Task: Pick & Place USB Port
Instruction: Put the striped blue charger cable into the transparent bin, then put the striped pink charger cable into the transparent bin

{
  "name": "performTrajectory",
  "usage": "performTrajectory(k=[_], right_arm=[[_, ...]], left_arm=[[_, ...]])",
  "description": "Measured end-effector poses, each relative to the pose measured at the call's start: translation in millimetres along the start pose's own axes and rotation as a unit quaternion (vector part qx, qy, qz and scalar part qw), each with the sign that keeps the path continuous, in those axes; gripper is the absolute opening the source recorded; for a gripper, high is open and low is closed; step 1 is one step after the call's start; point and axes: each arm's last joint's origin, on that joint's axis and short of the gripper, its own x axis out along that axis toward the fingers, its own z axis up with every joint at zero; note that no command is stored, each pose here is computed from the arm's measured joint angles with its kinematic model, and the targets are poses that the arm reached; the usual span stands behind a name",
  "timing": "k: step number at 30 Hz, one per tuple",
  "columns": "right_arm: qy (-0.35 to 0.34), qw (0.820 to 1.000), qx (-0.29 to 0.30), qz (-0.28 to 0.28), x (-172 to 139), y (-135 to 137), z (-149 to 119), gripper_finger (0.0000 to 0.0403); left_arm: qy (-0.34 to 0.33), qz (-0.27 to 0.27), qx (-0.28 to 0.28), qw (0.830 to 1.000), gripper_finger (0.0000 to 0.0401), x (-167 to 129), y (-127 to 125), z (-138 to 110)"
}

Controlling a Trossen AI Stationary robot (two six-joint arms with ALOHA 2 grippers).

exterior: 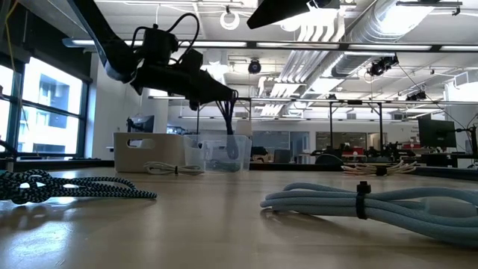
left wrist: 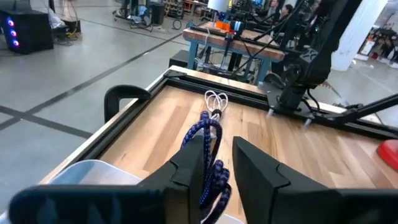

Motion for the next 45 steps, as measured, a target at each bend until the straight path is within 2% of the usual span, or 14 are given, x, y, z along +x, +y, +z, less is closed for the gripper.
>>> performTrajectory(k=[10,14,23,33,37,42,45], right_arm=[[0.001,1.000,0.004,0.004,0,0,0,0.0204],[0.004,1.000,0.009,0.014,0,1,-1,0.0204],[0.008,1.000,0.009,0.018,0,1,-2,0.0204],[0.008,1.000,0.013,0.014,0,1,-2,0.0204],[0.008,1.000,0.013,0.013,0,1,-2,0.0204],[0.008,1.000,0.013,0.014,0,1,-2,0.0204],[0.010,1.000,0.011,0.014,0,1,-3,0.0204]], left_arm=[[0.010,-0.001,0.001,1.000,0.0152,0,1,-2],[0.013,0.011,-0.005,1.000,0.0170,-4,9,-2],[0.082,0.037,-0.044,0.995,0.0175,-11,21,-16],[0.083,0.035,-0.037,0.995,0.0175,-11,20,-16],[0.042,0.040,-0.021,0.998,0.0175,-13,25,-7],[0.007,-0.001,-0.037,0.999,0.0175,-12,35,16],[0.014,-0.026,-0.044,0.999,0.0175,-8,35,27]])
